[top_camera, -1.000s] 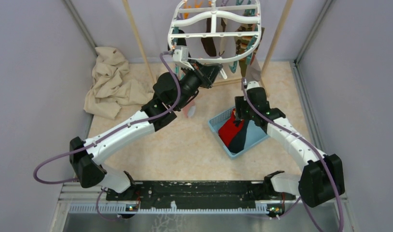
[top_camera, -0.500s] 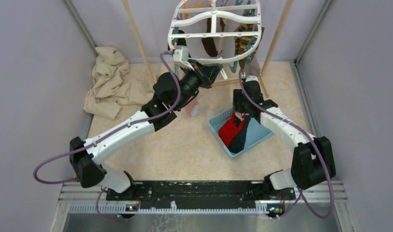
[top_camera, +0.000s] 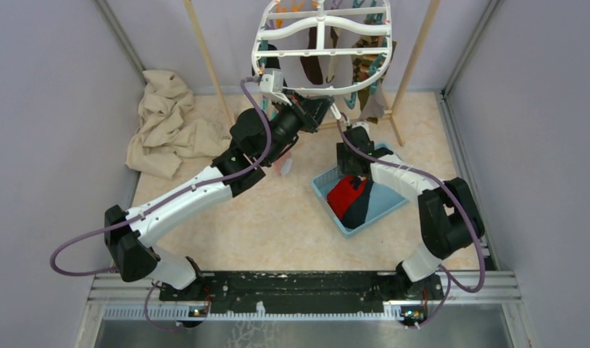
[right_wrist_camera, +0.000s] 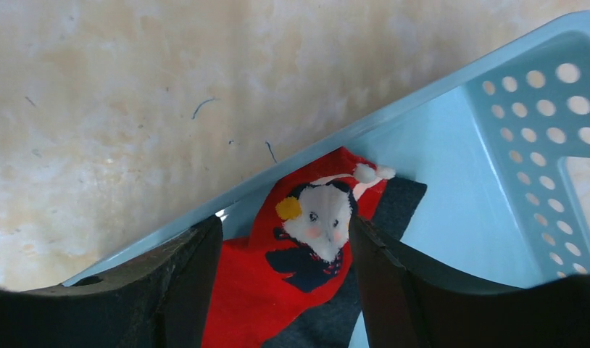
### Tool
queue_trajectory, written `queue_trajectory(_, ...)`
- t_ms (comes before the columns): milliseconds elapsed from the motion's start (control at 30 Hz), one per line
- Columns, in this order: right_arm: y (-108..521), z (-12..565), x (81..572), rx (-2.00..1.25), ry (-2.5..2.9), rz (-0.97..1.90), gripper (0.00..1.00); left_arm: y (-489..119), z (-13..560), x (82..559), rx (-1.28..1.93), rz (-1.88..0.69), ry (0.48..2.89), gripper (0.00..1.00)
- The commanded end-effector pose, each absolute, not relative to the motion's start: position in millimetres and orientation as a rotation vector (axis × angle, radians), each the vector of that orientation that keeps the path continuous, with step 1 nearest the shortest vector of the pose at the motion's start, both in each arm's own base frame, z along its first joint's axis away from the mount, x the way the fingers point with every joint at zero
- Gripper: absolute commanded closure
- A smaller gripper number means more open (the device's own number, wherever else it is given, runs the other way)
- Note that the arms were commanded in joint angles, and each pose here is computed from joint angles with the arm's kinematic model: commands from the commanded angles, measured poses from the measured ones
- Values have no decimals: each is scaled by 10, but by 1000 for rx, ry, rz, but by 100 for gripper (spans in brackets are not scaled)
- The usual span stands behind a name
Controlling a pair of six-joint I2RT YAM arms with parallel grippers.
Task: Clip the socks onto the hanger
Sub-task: Adjust the sock in the bin.
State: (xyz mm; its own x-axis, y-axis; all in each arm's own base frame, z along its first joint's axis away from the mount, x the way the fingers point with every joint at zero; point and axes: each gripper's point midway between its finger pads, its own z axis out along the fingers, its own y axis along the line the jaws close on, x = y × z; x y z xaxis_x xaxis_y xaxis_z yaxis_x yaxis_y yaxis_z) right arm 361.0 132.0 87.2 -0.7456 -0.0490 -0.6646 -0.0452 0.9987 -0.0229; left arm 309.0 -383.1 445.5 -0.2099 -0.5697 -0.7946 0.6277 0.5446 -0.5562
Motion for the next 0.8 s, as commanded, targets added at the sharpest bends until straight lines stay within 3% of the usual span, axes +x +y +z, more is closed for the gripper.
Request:
queue_trajectory(0, 1371, 967, 3803, -33, 2351, -55, 35, -3794, 4483, 3010, 80, -1093, 1413, 100)
queue_trajectory(233, 1293, 907, 3879, 30, 2350, -130, 39, -3768, 4501, 3008, 78, -1086, 1407, 100)
queue_trajectory(333, 1247, 878, 3890, 72, 2348, -163, 47, -3783, 4493, 3010, 82, -1087, 1410, 100)
queue_trajectory(533, 1164, 867, 3886, 149, 2345, -173, 71, -3789, 4485, 3008, 85, -1089, 1413, 100)
queue_trajectory(633, 1140, 930, 3872, 169, 2329, -149, 100, -3787, 4490, 3006, 84, -1090, 1412, 100)
queue_trajectory(767, 1129, 1166, 3813, 179, 2251, -85, 100, -3788, 4480, 3003, 84, -1092, 1414, 100)
